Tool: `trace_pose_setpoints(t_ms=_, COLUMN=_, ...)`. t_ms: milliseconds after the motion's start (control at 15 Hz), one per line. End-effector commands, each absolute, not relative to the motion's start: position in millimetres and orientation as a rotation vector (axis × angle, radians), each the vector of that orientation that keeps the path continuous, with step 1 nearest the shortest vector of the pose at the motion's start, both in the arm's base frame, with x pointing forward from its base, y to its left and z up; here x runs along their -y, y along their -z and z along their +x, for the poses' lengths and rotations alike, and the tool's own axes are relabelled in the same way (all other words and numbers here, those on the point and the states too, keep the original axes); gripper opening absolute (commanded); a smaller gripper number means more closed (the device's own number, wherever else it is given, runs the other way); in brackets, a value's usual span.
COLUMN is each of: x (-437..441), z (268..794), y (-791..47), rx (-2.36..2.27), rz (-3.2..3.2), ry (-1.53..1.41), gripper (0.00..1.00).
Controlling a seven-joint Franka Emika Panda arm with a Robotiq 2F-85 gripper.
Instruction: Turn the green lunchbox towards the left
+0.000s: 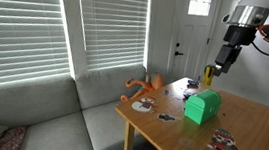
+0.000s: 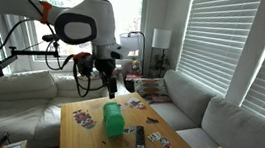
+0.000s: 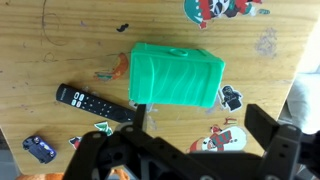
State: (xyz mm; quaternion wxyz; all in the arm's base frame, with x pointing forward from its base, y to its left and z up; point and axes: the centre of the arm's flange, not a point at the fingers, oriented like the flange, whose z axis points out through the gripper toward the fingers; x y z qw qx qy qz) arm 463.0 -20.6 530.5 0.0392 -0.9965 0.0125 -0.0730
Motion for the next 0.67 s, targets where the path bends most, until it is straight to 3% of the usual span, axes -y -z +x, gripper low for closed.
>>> trace_pose_setpoints(t_ms=0, x=19.7, z=458.7, y=-536.2, rx=-0.134, rz=-3.030, ry=0.253, gripper=1.00)
trace_pose_setpoints(t_ms=600, x=20.8, z=463.6, y=-531.3, rx=-0.093, rz=-3.050, ry=0.233, gripper=1.00)
